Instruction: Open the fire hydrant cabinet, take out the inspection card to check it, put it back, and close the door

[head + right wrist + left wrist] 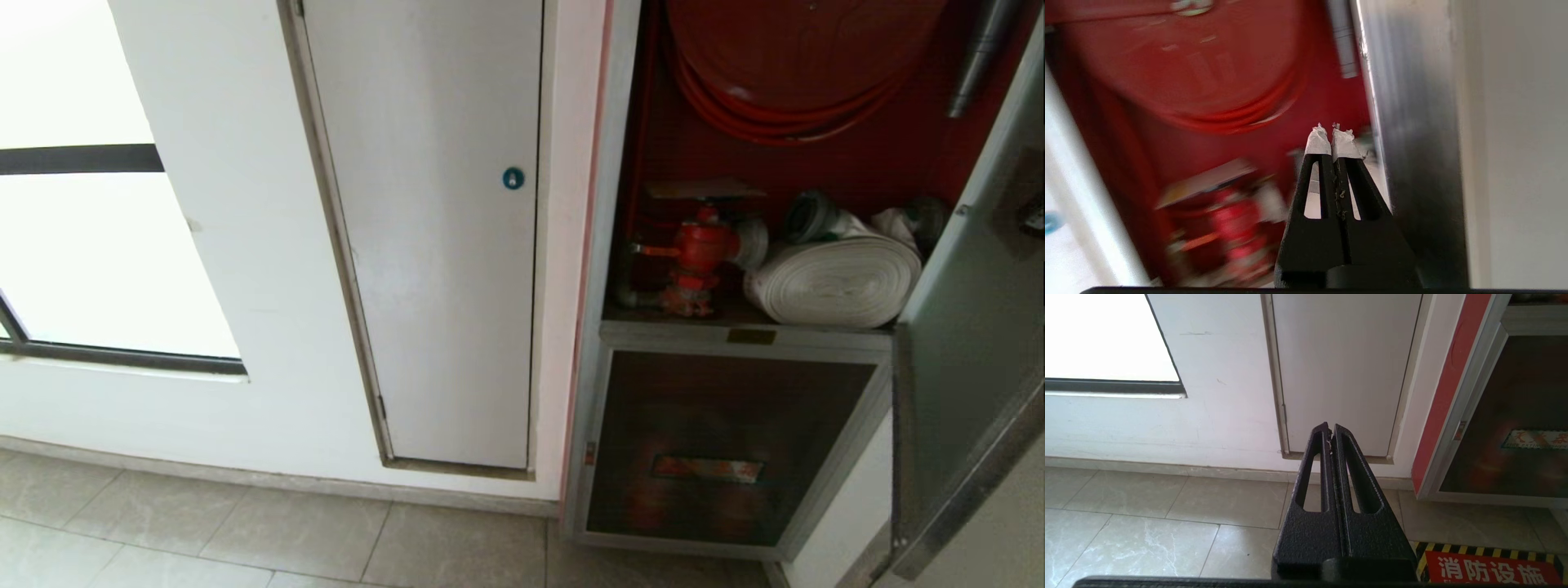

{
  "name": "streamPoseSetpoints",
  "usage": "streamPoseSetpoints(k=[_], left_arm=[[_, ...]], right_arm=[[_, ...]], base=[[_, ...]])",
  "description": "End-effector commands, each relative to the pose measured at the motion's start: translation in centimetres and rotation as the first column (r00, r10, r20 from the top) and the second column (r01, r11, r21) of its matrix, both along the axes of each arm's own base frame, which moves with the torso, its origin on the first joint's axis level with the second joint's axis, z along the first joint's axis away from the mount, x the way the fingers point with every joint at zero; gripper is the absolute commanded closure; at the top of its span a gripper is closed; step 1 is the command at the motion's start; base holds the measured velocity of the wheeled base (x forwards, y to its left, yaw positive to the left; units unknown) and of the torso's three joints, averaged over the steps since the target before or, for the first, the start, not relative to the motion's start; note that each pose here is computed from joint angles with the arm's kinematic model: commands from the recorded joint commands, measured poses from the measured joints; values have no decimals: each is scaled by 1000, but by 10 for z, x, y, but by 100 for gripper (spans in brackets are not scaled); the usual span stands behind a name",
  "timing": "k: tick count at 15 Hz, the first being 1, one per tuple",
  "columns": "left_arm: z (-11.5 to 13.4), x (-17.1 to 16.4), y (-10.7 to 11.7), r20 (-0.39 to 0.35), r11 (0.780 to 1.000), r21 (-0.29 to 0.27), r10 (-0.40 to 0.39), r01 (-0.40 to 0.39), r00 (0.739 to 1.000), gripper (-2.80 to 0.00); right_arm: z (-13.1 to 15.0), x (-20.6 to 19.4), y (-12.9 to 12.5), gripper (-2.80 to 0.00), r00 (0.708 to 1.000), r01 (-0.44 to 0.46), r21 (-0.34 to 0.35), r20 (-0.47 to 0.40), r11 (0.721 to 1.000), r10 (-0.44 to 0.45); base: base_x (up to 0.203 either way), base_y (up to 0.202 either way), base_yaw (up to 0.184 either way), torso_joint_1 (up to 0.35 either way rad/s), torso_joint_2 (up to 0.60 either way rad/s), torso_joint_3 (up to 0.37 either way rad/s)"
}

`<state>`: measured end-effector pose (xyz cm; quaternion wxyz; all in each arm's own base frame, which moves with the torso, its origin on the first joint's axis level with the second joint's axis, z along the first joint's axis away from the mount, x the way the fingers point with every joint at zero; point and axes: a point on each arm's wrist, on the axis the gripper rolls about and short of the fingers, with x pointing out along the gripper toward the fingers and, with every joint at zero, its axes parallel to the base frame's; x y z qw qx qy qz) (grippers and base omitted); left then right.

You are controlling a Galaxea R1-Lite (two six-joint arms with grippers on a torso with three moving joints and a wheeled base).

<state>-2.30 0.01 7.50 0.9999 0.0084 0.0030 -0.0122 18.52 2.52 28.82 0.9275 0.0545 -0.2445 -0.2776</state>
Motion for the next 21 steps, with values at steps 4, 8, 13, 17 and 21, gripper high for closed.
streamPoseSetpoints(k=[4,8,13,17,21], left_arm=[[0,0,0,-1,1000,0,0,0,1000,0],[0,0,0,0,1000,0,0,0,1000,0],[0,0,0,0,1000,0,0,0,1000,0],[0,0,0,0,1000,0,0,0,1000,0],[0,0,0,-1,1000,0,0,0,1000,0]], right_arm=[[1,-24,-26,0,991,132,7,27,991,-132],[8,-54,-41,0,973,230,4,-16,973,-229],[3,-82,-55,0,918,366,-24,-156,930,-365],[-13,-80,-68,0,834,457,-56,-319,888,-450],[-19,-81,-84,0,755,550,-43,-401,834,-518]], base=[[0,0,0,0,0,0],[0,0,0,0,0,0],[0,0,0,0,0,0],[0,0,0,0,0,0],[0,0,0,0,0,0]])
